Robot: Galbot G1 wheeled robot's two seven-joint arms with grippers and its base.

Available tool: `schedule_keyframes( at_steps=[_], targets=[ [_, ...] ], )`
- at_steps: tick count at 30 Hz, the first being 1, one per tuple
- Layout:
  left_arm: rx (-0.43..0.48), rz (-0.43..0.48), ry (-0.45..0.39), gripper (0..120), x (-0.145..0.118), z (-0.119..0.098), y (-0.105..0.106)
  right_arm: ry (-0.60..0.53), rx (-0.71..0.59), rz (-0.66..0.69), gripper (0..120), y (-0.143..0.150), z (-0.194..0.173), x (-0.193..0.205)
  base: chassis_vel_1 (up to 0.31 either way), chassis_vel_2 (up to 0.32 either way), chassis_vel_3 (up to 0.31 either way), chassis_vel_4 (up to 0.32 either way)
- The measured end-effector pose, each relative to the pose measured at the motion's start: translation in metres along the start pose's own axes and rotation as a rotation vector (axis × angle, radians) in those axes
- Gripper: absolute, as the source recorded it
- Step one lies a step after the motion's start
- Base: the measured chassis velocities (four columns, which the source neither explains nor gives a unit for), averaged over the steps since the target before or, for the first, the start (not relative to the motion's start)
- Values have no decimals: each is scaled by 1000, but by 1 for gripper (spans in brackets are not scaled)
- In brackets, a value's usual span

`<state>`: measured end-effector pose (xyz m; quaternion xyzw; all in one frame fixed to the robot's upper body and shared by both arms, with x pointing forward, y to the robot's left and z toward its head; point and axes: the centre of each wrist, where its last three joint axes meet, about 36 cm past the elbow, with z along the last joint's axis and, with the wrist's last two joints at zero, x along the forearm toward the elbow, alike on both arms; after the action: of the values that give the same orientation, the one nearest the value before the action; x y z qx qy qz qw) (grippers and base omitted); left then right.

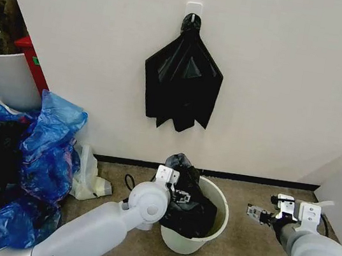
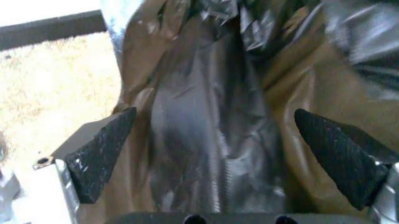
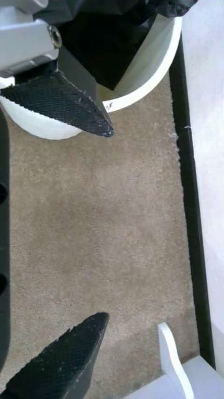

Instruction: Place the garbage bag over the trash bin.

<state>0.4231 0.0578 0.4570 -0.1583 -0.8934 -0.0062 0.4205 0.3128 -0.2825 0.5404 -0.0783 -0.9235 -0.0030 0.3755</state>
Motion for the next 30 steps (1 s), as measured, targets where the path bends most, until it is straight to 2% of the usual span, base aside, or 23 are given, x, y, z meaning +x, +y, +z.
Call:
schedule_keyframes(
  at_steps=[10, 19, 30],
  targets=[
    [12, -6, 33, 100, -15, 8, -3, -1, 4, 0, 100, -1, 0, 1, 0, 0, 0, 0],
    [26, -13, 46, 90, -29, 17, -3, -4, 0, -3, 100, -2, 0, 2, 0, 0, 0, 0],
    [47, -11, 42, 48, -38, 23, -4, -10, 0, 0, 100, -3, 0, 2, 0, 0, 0, 0]
  ],
)
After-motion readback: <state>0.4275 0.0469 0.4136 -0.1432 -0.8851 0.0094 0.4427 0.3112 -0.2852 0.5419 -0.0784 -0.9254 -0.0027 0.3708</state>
